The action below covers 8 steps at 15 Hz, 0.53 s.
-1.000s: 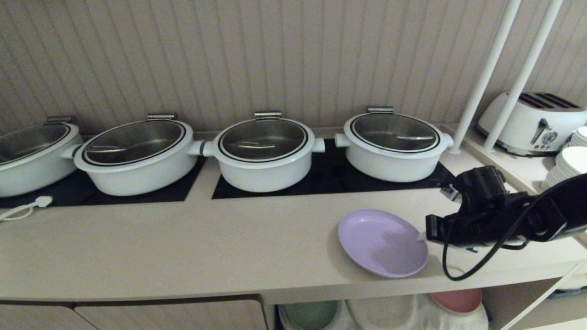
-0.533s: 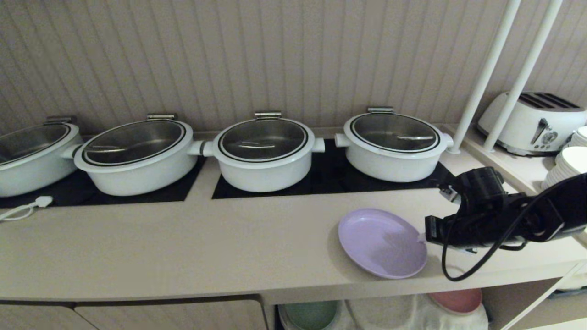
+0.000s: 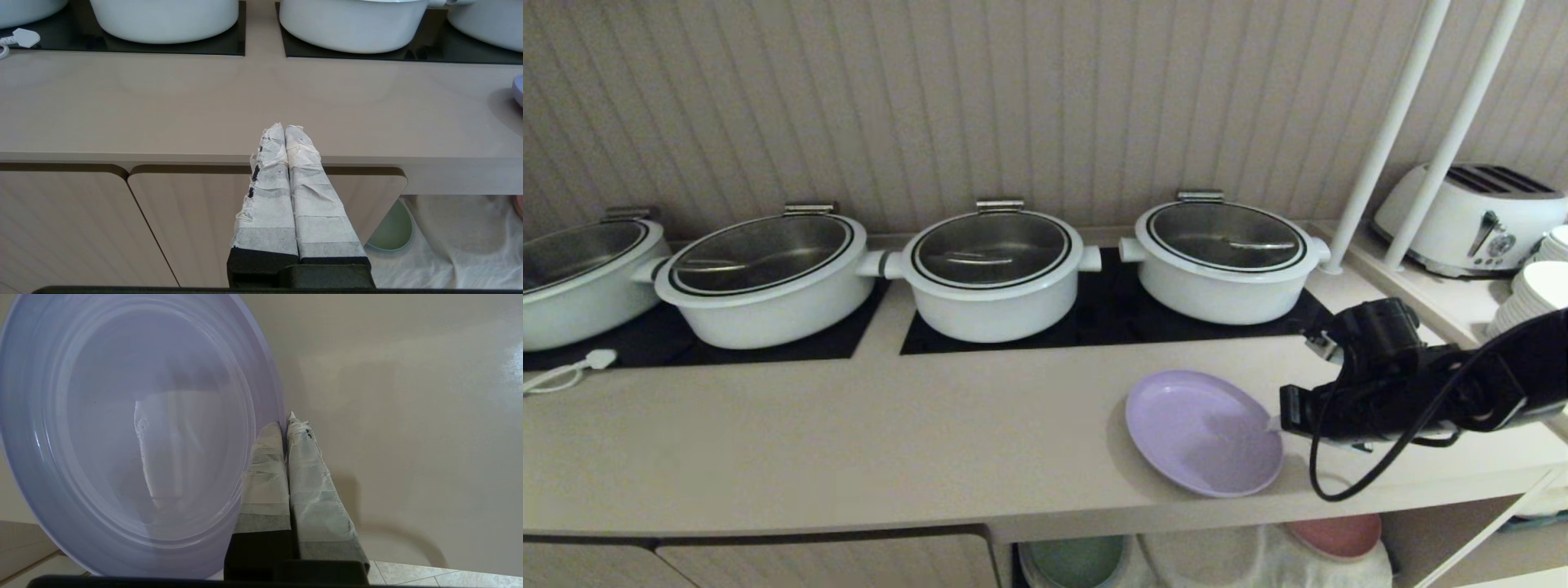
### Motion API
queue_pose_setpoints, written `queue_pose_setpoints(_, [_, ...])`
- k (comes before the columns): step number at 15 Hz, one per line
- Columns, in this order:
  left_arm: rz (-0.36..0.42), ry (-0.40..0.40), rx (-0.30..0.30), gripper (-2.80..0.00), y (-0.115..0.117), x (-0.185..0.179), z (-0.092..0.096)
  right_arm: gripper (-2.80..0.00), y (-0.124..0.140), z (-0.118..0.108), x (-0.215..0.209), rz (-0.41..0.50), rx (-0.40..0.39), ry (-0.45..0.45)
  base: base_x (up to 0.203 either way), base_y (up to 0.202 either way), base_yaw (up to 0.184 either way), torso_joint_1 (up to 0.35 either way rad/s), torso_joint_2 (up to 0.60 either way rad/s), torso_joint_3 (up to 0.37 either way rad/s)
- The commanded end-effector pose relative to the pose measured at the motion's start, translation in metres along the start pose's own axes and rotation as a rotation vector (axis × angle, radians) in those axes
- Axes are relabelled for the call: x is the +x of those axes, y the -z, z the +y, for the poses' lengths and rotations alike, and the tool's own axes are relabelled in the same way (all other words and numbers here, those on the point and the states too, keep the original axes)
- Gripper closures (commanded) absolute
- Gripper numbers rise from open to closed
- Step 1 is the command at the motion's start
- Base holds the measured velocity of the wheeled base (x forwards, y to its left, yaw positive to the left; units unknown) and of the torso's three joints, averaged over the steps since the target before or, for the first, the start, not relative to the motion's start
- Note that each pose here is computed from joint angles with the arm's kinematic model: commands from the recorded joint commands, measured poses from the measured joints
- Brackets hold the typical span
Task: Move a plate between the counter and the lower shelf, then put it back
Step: Put the plate
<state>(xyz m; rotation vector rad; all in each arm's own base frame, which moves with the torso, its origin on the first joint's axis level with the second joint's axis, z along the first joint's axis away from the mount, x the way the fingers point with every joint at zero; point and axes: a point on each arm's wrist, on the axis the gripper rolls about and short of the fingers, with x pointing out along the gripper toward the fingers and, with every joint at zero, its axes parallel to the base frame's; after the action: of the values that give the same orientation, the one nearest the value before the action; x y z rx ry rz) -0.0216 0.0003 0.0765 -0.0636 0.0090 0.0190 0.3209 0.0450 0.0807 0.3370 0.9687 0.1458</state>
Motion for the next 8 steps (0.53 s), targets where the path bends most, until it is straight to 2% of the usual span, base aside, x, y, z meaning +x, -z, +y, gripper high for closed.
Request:
queue_pose_setpoints(1, [-0.002, -0.001, -0.001, 0.00, -0.0001, -0.0001, 0.0000, 0.00, 0.0006, -0.0001, 0.0001, 0.002, 0.000, -0.001, 0.000, 0.000, 0.000, 0.000, 0.00, 0.000])
queue_pose_setpoints(2, [-0.002, -0.001, -0.001, 0.00, -0.0001, -0.0001, 0.0000, -2.80, 0.0010, 0.0004, -0.0002, 0.002, -0.001, -0.002, 0.000, 0.000, 0.000, 0.000, 0.00, 0.000])
queue_pose_setpoints(8, [-0.002, -0.001, -0.001, 0.00, -0.0001, -0.0001, 0.0000, -2.80, -0.0009, 0.0051, 0.0009, -0.022, -0.015, -0.019, 0.000, 0.000, 0.000, 0.000, 0.00, 0.000])
